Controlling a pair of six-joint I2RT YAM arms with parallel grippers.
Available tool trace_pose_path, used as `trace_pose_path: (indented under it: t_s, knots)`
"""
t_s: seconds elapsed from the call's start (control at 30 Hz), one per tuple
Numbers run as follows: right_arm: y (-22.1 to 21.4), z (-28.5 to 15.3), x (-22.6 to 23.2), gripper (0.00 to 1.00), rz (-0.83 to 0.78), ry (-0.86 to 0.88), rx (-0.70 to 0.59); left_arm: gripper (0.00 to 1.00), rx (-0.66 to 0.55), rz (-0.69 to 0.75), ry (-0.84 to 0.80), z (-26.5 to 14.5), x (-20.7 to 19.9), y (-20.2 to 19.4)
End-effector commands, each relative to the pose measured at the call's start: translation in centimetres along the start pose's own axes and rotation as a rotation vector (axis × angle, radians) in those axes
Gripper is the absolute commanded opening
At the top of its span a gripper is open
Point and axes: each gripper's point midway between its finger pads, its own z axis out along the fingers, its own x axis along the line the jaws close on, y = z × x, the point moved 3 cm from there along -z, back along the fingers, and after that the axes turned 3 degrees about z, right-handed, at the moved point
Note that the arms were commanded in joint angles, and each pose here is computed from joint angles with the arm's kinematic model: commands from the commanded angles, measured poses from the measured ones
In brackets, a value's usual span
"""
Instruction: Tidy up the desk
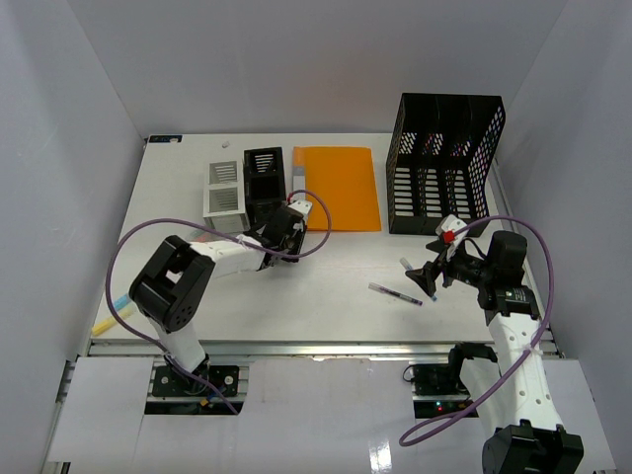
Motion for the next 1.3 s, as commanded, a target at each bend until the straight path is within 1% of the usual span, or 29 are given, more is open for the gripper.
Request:
trace_pose_path:
  t_s: [0.0,0.17,0.27,0.33,0.37,0.43,0.5,0.53,0.6,0.63,0.73,1.0,1.17,1.27]
  knots:
    - [0.5,-0.1,0.5,0.92,-0.005,0.035,-0.022,0.09,0.04,-0.15,-0.203,-4.2,-2.7,-2.3]
    - [0.6,0.2,0.4,0.93,0.025,0.046,-0.028,0.08,-0.011,-0.24,-0.381,-7.5,-5.0,-3.0]
    - [0.6,0.7,0.3,0.96,0.094,0.068,-0.026,0.08,-0.08,-0.278,-0.481,-8.9,-6.4,-1.7]
    - [1.0,1.2,0.3,1.0,0.153,0.108,-0.024,0.08,-0.118,-0.298,-0.542,-9.6,-7.2,-1.0]
    - [1.1,1.4,0.4,1.0,0.178,0.126,-0.022,0.08,-0.132,-0.307,-0.563,-9.9,-7.5,-0.7]
    - [1.3,2.1,0.3,0.95,0.3,0.175,-0.001,0.08,-0.182,-0.332,-0.634,-10.6,-8.4,0.5]
    - [2.0,2.9,0.3,0.93,0.386,0.201,0.019,0.08,-0.209,-0.337,-0.671,-10.9,-9.1,1.1]
    - [2.8,3.6,0.0,0.91,0.493,0.196,0.035,0.08,-0.218,-0.34,-0.693,-10.9,-9.7,1.3]
    - [3.5,5.0,0.2,0.89,0.635,0.187,0.071,0.08,-0.274,-0.356,-0.743,-11.3,-10.6,2.7]
    - [3.6,5.6,0.3,0.89,0.681,0.171,0.091,0.08,-0.291,-0.36,-0.758,-11.4,-11.0,3.1]
    - [3.9,7.4,1.3,0.91,0.73,0.135,0.148,0.08,-0.344,-0.337,-0.792,-11.7,-12.5,4.8]
    - [4.2,9.1,-0.1,0.92,0.889,0.069,0.201,0.08,-0.395,-0.256,-0.778,-10.4,-15.1,6.8]
    - [2.8,10.1,-0.8,0.88,0.942,0.035,0.245,0.08,-0.424,-0.219,-0.778,-10.4,-16.2,8.0]
    - [2.3,10.4,-0.9,0.81,0.964,0.029,0.257,0.08,-0.434,-0.197,-0.776,-10.3,-16.8,8.8]
